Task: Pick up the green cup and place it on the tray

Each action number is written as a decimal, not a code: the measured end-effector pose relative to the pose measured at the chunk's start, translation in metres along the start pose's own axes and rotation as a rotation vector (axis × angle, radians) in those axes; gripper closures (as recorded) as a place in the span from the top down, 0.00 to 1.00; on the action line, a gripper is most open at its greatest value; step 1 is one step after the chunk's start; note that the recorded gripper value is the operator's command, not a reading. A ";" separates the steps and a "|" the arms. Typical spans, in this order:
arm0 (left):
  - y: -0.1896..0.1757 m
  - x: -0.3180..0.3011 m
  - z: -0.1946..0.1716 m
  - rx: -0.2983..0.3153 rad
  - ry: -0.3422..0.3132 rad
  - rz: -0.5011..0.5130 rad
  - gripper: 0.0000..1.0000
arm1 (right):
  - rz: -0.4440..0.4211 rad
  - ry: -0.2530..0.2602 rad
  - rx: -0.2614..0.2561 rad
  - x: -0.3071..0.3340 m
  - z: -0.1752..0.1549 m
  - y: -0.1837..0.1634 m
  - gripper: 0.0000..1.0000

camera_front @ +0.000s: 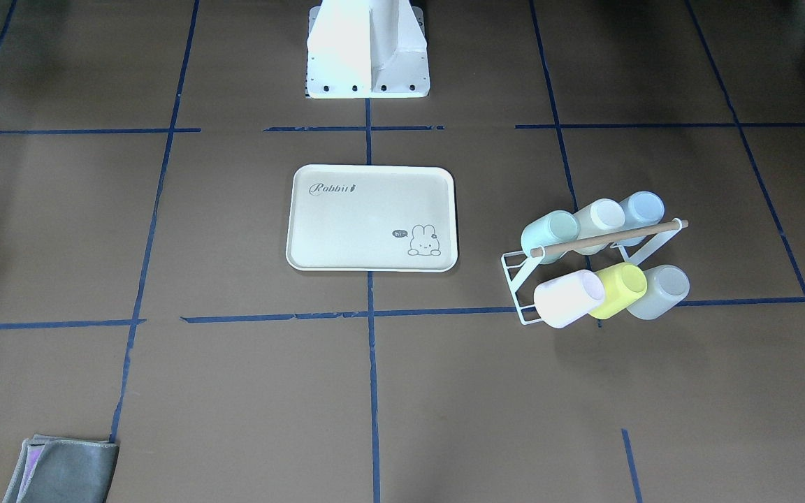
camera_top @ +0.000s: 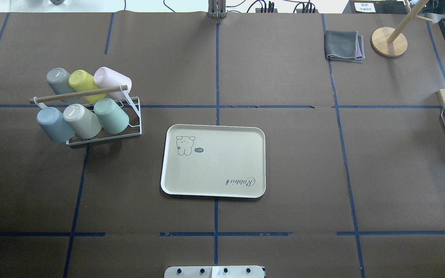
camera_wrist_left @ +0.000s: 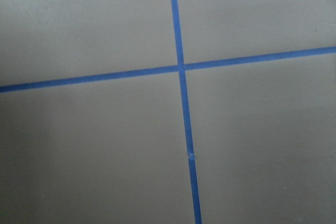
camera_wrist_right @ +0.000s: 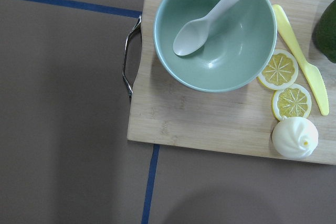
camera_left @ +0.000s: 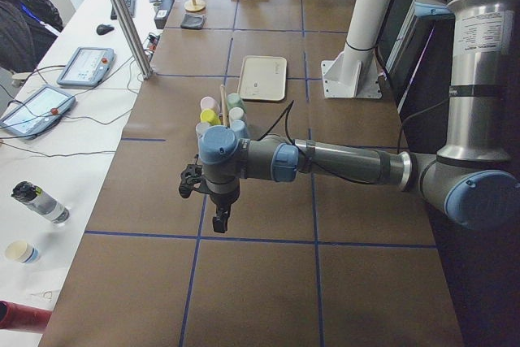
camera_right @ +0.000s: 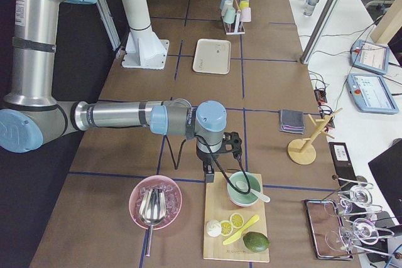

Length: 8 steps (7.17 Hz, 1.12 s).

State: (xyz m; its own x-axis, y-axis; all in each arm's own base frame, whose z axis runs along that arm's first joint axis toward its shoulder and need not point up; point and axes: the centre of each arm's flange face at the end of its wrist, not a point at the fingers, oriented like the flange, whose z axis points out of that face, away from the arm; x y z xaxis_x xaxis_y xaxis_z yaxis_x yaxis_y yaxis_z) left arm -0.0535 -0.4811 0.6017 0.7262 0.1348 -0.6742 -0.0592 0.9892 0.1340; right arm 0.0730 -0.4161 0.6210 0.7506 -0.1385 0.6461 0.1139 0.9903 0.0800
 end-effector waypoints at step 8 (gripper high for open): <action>-0.091 0.148 -0.043 0.322 0.032 0.500 0.99 | 0.003 -0.010 0.003 -0.003 -0.002 -0.001 1.00</action>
State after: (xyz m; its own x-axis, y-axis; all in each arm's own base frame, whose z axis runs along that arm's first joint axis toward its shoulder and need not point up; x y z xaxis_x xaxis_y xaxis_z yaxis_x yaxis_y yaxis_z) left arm 0.0299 -0.5489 0.4588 0.6424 0.5865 -0.4933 -0.1745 0.7387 0.6511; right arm 0.0720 -0.4165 0.6178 0.7442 -0.1350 0.6542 0.1093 0.9908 0.0801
